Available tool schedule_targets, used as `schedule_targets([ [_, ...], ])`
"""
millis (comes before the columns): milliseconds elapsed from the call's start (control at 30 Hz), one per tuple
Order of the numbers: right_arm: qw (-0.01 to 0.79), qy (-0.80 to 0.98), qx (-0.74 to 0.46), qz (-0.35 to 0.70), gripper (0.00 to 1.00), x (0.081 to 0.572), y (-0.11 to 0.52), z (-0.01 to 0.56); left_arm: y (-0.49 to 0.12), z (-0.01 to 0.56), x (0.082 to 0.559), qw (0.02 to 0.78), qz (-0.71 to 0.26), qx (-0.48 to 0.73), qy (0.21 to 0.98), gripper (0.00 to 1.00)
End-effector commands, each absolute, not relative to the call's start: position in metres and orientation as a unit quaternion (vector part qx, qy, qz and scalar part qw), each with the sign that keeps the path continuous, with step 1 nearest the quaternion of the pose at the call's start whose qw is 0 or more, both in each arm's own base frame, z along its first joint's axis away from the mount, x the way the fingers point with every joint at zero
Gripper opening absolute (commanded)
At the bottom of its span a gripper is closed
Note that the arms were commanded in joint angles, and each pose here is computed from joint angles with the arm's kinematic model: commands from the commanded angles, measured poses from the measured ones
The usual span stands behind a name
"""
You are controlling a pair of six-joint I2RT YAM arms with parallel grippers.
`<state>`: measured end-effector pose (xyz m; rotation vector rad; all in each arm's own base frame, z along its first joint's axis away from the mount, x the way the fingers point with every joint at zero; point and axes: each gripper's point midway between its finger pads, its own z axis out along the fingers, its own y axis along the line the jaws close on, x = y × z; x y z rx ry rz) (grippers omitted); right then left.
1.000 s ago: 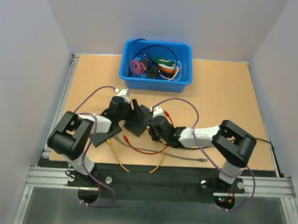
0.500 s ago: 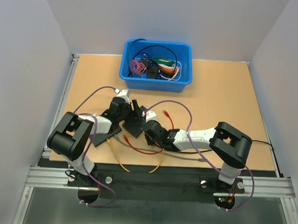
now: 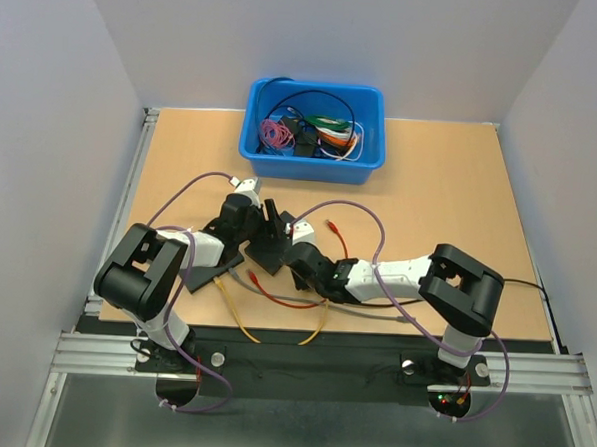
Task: Insert the plug into the switch port
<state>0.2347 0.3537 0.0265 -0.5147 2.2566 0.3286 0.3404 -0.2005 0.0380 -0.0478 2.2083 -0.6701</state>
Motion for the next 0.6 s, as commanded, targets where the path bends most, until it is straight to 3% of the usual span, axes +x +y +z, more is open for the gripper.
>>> schedule_targets([
  [0, 0.406, 0.886, -0.193, 0.113, 0.01, 0.241, 0.354, 0.038, -0.203, 0.04, 0.336, 0.399, -0.264, -0.008, 0.878, 0.73],
  [567, 0.398, 0.883, -0.199, 0.147, 0.0, 0.241, 0.383, 0.045, -0.208, 0.035, 0.335, 0.394, -0.261, -0.002, 0.881, 0.73],
])
